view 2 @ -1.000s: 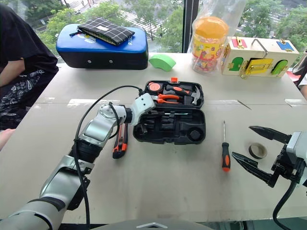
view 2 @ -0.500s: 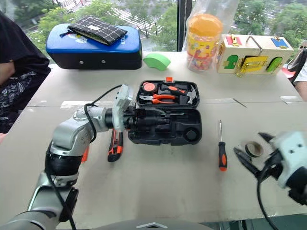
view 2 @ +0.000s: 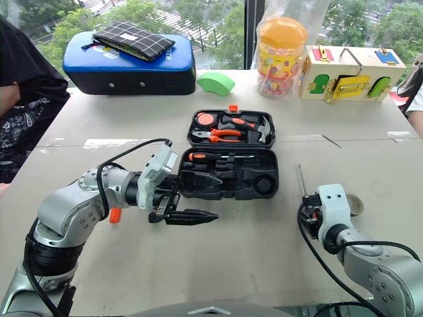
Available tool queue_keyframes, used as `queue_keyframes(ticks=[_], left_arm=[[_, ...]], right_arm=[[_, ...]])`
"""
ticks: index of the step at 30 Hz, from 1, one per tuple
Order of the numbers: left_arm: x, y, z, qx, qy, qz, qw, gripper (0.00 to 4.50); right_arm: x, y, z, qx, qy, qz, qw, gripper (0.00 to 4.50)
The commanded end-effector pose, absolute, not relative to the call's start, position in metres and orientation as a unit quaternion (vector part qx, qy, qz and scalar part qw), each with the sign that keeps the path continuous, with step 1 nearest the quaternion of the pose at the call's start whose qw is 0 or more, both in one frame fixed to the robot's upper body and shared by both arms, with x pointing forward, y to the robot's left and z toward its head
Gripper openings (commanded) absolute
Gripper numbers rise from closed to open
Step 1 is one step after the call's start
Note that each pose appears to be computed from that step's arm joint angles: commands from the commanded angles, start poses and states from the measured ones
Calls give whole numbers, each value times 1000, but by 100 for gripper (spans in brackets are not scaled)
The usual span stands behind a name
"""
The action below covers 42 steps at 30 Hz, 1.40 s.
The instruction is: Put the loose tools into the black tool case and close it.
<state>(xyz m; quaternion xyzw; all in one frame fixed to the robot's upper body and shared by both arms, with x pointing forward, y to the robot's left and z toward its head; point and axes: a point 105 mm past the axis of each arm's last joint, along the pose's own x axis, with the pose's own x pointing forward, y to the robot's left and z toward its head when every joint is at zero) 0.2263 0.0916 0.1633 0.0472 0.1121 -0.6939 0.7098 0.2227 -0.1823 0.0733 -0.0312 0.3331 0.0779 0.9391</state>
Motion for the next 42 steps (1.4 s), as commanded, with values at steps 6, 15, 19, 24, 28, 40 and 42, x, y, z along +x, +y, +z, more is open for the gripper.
queue_keyframes(ticks=[6,15,19,24,28,40,42], left_arm=[[227,114,167,30,42,-660,750,450],[217,174,163,-1,34,-555,831,450],[203,186,162,16,44,-528,848,450],[193,193,162,23,47,-493,869,450],[184,191,162,21,48,-478,877,450],[180,186,161,21,56,-459,886,450],[180,187,161,22,56,-459,886,450]], right_arm=[[254,-199,152,-162,201,155,953,73],[324,-132,182,-279,102,424,856,73],[345,-110,161,-327,111,498,795,73],[355,-93,143,-360,127,562,734,73],[360,-92,129,-387,149,584,698,73],[374,-64,123,-365,186,612,677,73],[371,-65,118,-358,202,623,666,123]])
